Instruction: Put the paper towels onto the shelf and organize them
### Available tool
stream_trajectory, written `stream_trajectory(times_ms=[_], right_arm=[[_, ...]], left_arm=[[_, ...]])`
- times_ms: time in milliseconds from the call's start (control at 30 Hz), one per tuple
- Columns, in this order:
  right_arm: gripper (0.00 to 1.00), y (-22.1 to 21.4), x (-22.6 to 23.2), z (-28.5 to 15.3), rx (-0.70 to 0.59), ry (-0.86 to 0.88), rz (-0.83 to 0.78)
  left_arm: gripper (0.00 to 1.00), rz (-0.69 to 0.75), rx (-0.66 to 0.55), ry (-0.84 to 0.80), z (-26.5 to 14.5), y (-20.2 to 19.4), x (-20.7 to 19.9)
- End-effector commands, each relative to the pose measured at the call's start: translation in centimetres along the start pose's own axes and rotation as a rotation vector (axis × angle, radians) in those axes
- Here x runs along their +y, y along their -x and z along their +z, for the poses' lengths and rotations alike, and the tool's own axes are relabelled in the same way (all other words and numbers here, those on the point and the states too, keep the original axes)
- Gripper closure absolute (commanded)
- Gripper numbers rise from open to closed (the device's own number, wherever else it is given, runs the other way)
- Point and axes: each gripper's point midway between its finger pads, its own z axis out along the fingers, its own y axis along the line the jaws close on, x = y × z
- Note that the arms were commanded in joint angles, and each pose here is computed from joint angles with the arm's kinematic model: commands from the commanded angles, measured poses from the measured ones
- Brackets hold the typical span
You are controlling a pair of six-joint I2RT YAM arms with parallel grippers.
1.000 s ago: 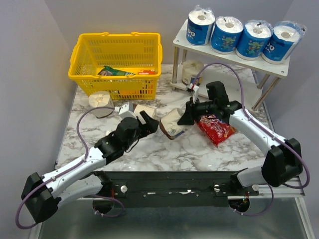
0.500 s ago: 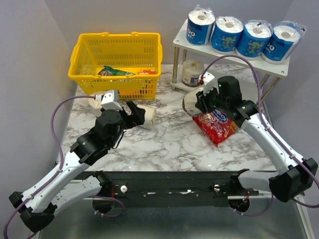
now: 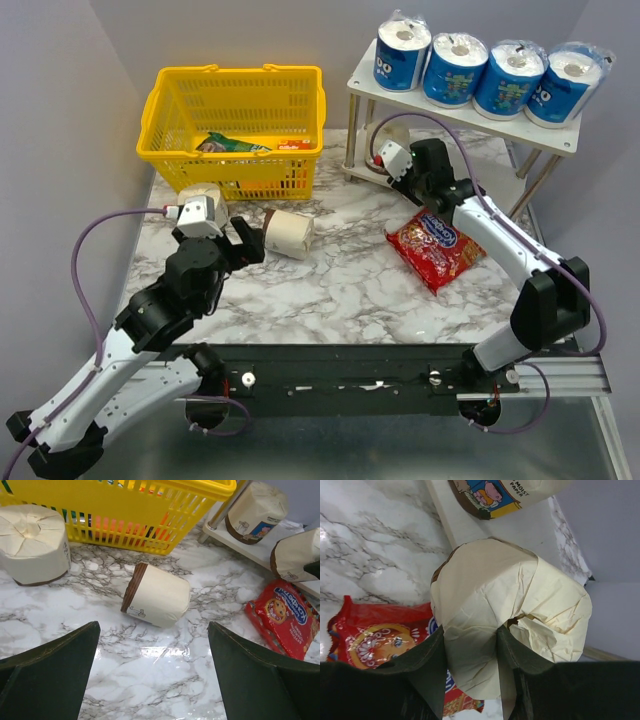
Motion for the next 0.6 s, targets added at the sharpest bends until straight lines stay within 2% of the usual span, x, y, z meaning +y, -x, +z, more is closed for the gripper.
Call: stream_trajectory(times_ms=[0,300,567], right_arm=[[0.63,3.6,-5.8,0.6,-0.070,-0.174,-0.068],[0.61,2.3,-6.8,4.1,0.043,-0.148,-0.125],[0.59,1.6,-6.1,6.1,0.049,-0.096,-0.092]], left_arm=[[0.01,0.002,-0.049,0.041,-1.1,0.6,2.0],[0.01,-0.041,-0.100,0.024,-2.2,1.4,2.5],[0.01,-0.031,-0.093,0.035,-2.0,1.2,2.5]])
